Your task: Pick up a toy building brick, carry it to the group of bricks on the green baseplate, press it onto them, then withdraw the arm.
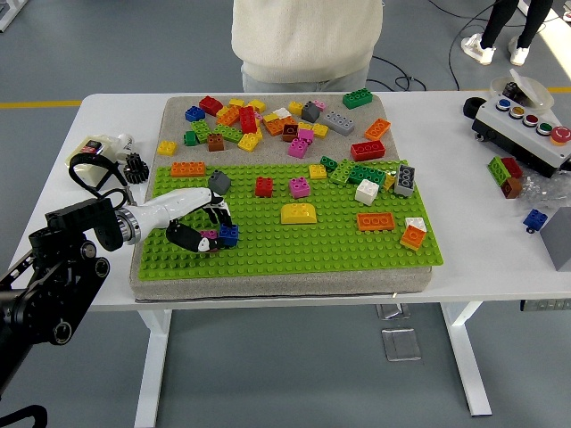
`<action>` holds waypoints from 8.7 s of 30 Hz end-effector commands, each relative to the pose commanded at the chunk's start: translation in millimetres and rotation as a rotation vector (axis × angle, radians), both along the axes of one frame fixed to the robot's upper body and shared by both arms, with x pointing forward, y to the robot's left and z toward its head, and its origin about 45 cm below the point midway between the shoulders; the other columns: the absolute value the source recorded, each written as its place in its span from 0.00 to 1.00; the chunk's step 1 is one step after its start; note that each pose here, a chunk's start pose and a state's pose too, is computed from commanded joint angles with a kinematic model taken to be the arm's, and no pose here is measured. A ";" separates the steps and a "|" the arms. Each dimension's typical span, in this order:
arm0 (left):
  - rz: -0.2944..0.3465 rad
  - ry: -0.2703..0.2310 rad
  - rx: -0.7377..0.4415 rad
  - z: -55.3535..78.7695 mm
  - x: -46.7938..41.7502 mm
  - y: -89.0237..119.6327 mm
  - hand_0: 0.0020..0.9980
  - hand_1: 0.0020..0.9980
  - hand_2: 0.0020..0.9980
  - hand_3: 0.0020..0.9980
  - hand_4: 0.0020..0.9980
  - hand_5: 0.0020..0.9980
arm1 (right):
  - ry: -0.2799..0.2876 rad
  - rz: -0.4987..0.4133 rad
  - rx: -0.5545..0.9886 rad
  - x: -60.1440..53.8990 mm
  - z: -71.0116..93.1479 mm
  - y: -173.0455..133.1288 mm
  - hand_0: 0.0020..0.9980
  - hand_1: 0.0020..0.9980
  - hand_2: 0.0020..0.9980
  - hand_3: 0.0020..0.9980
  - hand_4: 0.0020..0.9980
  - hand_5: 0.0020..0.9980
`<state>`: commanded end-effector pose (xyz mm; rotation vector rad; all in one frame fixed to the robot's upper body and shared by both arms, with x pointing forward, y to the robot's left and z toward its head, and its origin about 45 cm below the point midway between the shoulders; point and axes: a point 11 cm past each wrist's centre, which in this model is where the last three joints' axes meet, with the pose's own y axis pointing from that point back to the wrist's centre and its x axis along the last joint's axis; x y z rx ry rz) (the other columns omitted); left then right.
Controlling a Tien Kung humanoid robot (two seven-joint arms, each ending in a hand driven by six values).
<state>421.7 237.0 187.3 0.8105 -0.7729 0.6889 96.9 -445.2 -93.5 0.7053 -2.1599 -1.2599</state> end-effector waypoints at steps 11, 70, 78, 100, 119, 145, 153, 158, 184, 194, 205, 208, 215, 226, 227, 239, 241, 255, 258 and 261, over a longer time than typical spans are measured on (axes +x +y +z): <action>0.004 0.009 0.000 -1.6 -1.4 1.7 0.73 0.61 0.58 0.55 0.64 0.05 | 0.003 0.001 -0.001 -0.7 -0.4 0.7 0.73 0.66 0.70 0.57 0.91 0.50; -0.027 -0.029 -0.038 18.2 -3.1 -3.8 0.87 0.81 0.78 0.60 1.00 0.50 | 0.004 -0.002 0.001 -0.6 -0.6 1.3 0.73 0.66 0.70 0.57 0.91 0.50; -0.040 -0.004 -0.038 8.5 -12.1 -0.2 0.98 0.90 0.87 0.60 1.00 0.61 | 0.008 0.000 0.004 -1.7 -1.1 1.9 0.73 0.66 0.70 0.57 0.91 0.50; -0.024 0.026 -0.037 -4.3 -17.8 7.2 1.00 0.92 0.88 0.60 1.00 0.68 | 0.009 -0.003 0.010 -0.7 -1.1 2.3 0.73 0.66 0.70 0.57 0.91 0.50; -0.013 0.034 -0.042 -15.0 -18.2 6.4 1.00 0.91 0.88 0.60 1.00 0.68 | 0.004 -0.009 0.014 0.2 -0.8 2.2 0.73 0.66 0.70 0.57 0.91 0.50; 0.016 0.038 -0.044 -21.9 -18.8 13.9 1.00 0.91 0.87 0.59 1.00 0.67 | 0.004 -0.008 0.013 0.2 -1.0 2.6 0.73 0.66 0.70 0.57 0.91 0.50; 0.009 0.045 -0.042 -26.0 -22.0 11.1 1.00 0.91 0.87 0.59 1.00 0.67 | 0.006 -0.007 0.012 -0.5 -1.3 3.0 0.73 0.66 0.70 0.57 0.91 0.50; 0.009 0.045 -0.042 -26.0 -22.5 10.9 1.00 0.91 0.87 0.59 1.00 0.66 | 0.007 -0.007 0.012 -0.8 -1.3 2.9 0.73 0.66 0.70 0.57 0.91 0.50; 0.004 -0.039 -0.064 -15.8 -23.7 6.4 1.00 0.90 0.87 0.59 1.00 0.65 | 0.000 -0.016 0.013 0.2 -0.8 2.1 0.73 0.66 0.70 0.57 0.91 0.50; 0.019 -0.047 -0.071 -24.5 -24.6 8.6 1.00 0.90 0.87 0.59 1.00 0.65 | 0.000 -0.019 0.013 0.4 -0.8 2.3 0.73 0.66 0.70 0.57 0.91 0.50; 0.028 -0.039 -0.072 -31.8 -27.5 10.3 1.00 0.89 0.86 0.59 1.00 0.64 | 0.003 -0.016 0.015 0.1 -1.1 2.9 0.73 0.66 0.70 0.57 0.91 0.50; 0.027 -0.039 -0.072 -31.7 -28.0 10.7 1.00 0.89 0.86 0.59 1.00 0.64 | 0.004 -0.015 0.014 0.0 -1.2 3.1 0.73 0.66 0.70 0.57 0.91 0.50; 0.005 -0.065 -0.081 -13.8 -27.9 8.8 1.00 0.88 0.85 0.59 1.00 0.63 | 0.005 -0.013 0.014 -0.6 -1.6 3.8 0.73 0.66 0.70 0.57 0.91 0.50; -0.050 -0.102 -0.072 12.1 -24.8 -3.2 0.91 0.80 0.79 0.72 1.00 0.58 | 0.001 -0.006 0.012 1.8 -1.2 4.2 0.73 0.66 0.70 0.57 0.91 0.50; -0.060 -0.100 -0.069 12.8 -24.1 -6.2 0.91 0.80 0.79 0.72 1.00 0.58 | 0.000 -0.006 0.012 2.0 -1.2 4.2 0.73 0.66 0.70 0.57 0.91 0.50; -0.169 -0.026 -0.101 18.3 -16.1 -42.2 0.85 0.78 0.83 0.91 1.00 0.29 | -0.002 -0.006 0.009 3.5 -0.4 3.1 0.73 0.66 0.70 0.57 0.91 0.50; -0.177 -0.005 -0.130 18.1 -14.1 -48.4 0.85 0.78 0.83 0.91 1.00 0.29 | -0.004 -0.006 0.008 4.5 -0.2 3.1 0.73 0.66 0.70 0.57 0.91 0.50; -0.127 -0.109 -0.291 41.5 5.2 -63.4 0.79 0.73 0.76 0.84 1.00 0.19 | -0.014 -0.005 0.005 8.0 0.9 2.4 0.73 0.66 0.70 0.57 0.91 0.50; -0.121 -0.123 -0.300 43.4 6.9 -64.1 0.73 0.68 0.61 0.76 0.79 0.00 | -0.014 -0.004 0.004 8.6 1.1 2.2 0.73 0.66 0.70 0.57 0.91 0.50; -0.113 -0.133 -0.307 43.3 8.3 -64.6 0.73 0.68 0.61 0.76 0.79 0.00 | -0.014 -0.003 0.004 9.0 1.1 2.5 0.73 0.66 0.70 0.57 0.91 0.50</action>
